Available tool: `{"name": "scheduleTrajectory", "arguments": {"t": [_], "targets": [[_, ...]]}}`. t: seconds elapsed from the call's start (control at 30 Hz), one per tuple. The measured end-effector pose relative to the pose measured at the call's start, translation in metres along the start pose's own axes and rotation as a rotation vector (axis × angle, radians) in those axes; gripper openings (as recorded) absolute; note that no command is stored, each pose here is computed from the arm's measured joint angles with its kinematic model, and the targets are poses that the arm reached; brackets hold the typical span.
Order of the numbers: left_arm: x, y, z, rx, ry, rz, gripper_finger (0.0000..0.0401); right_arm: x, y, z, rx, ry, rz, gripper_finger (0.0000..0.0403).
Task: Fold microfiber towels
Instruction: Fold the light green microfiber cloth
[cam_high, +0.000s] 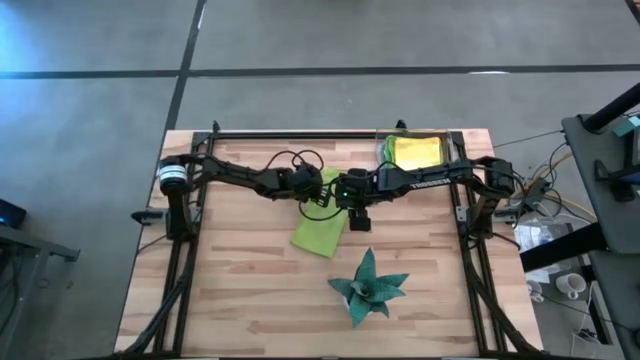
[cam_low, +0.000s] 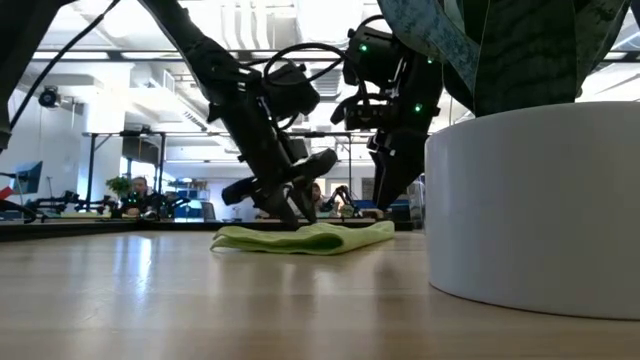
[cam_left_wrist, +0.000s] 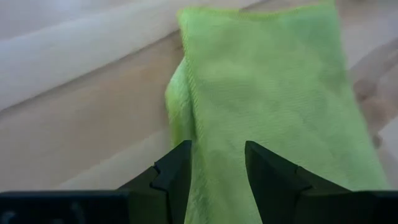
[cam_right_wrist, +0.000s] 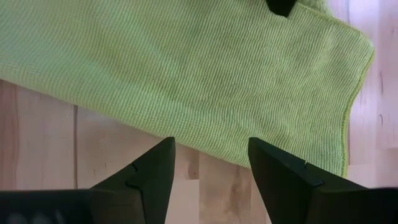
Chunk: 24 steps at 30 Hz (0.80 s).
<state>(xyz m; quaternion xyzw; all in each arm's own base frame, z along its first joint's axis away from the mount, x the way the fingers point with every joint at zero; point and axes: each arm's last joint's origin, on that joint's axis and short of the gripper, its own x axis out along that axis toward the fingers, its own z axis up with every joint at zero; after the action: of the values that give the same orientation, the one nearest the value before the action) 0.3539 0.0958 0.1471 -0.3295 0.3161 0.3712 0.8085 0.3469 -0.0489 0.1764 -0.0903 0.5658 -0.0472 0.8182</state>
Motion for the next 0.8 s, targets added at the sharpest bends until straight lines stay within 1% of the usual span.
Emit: {"name": "scheduleTrajectory", "arguments": {"t": [0.2,0.4,0.8], "targets": [[0.0000,-0.0001,0.0003,-0.002,-0.001,-0.001,0.0134,0.0000,0.0000,0.0001,-0.002,-0.001,0.000,0.0201],[0.0084,0.0009,-0.0053,-0.020,0.022,-0.002,0.0134,0.0001,-0.0002,0.0007,-0.002,-0.008,-0.002,0.0201],[0.0044,-0.0015,-0.0022,-0.019,0.002,-0.021,0.0134,0.0001,-0.0001,0.0007,-0.008,-0.008,-0.002,0.0201]]}}
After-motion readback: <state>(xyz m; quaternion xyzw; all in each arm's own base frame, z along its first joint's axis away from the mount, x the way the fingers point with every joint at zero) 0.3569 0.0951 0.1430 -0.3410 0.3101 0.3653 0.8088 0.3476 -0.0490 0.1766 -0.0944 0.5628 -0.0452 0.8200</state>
